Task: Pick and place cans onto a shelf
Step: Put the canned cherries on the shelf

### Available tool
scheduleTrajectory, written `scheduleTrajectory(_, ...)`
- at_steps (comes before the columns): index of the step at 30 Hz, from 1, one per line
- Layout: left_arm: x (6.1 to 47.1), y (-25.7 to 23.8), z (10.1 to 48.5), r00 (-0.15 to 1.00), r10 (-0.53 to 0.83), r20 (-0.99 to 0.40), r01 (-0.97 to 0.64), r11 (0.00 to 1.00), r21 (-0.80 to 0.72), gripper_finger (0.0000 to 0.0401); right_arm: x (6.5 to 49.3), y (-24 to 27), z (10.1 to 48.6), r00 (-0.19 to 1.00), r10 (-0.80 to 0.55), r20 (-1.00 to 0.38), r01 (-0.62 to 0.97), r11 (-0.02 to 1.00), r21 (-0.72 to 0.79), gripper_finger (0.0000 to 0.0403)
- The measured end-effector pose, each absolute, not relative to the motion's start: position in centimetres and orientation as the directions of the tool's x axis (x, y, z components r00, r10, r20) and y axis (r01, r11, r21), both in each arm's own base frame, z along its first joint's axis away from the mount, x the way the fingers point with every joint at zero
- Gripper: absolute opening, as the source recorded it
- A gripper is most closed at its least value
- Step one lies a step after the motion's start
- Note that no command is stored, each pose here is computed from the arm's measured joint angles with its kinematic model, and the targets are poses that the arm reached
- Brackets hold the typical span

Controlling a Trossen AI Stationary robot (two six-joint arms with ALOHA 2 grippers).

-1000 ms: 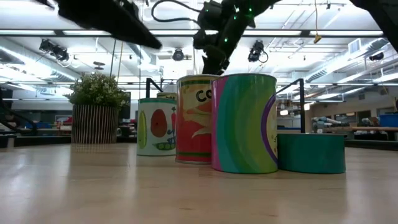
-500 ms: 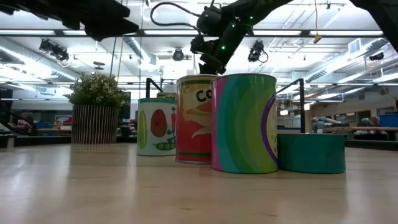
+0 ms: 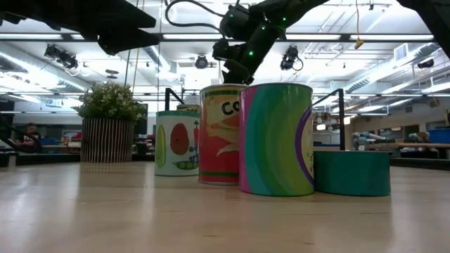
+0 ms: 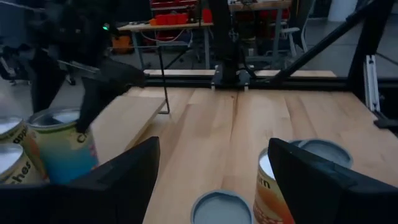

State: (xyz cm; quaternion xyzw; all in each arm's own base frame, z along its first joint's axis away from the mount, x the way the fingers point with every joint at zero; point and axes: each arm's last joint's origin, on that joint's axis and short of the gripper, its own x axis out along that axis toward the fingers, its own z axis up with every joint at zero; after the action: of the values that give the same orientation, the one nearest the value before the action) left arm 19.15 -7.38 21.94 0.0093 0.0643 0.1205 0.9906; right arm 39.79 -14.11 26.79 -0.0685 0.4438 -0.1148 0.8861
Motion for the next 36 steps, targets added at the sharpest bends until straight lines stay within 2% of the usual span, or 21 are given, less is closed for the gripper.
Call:
scheduleTrajectory(6, 19.2, -7.2, 21.9, 0.96, 0.246, -0.13, -0.249, 0.969, -0.003, 0.0304, 39.7, -13.9, 26.3, 0.553, -0.305, -0.775, 0.161, 0.952, -0.259, 0.0334)
scheduleTrajectory(12, 19.2, -7.2, 21.9, 0.96, 0.247, -0.13, -0.249, 0.968, -0.002, 0.0304, 40.0, -14.0, 26.5, 0.588, -0.282, -0.758, 0.152, 0.959, -0.239, 0.0336)
scheduleTrajectory(22, 19.2, -7.2, 21.9, 0.96, 0.247, -0.131, -0.249, 0.968, -0.002, 0.0304, 40.0, -14.0, 26.5, 0.593, -0.285, -0.753, 0.158, 0.958, -0.238, 0.0372)
scheduleTrajectory(36, 19.2, -7.2, 21.7, 0.958, 0.248, -0.142, -0.25, 0.968, 0.003, 0.0304, 40.5, -13.2, 28.1, 0.599, -0.337, -0.727, 0.193, 0.941, -0.277, 0.0374)
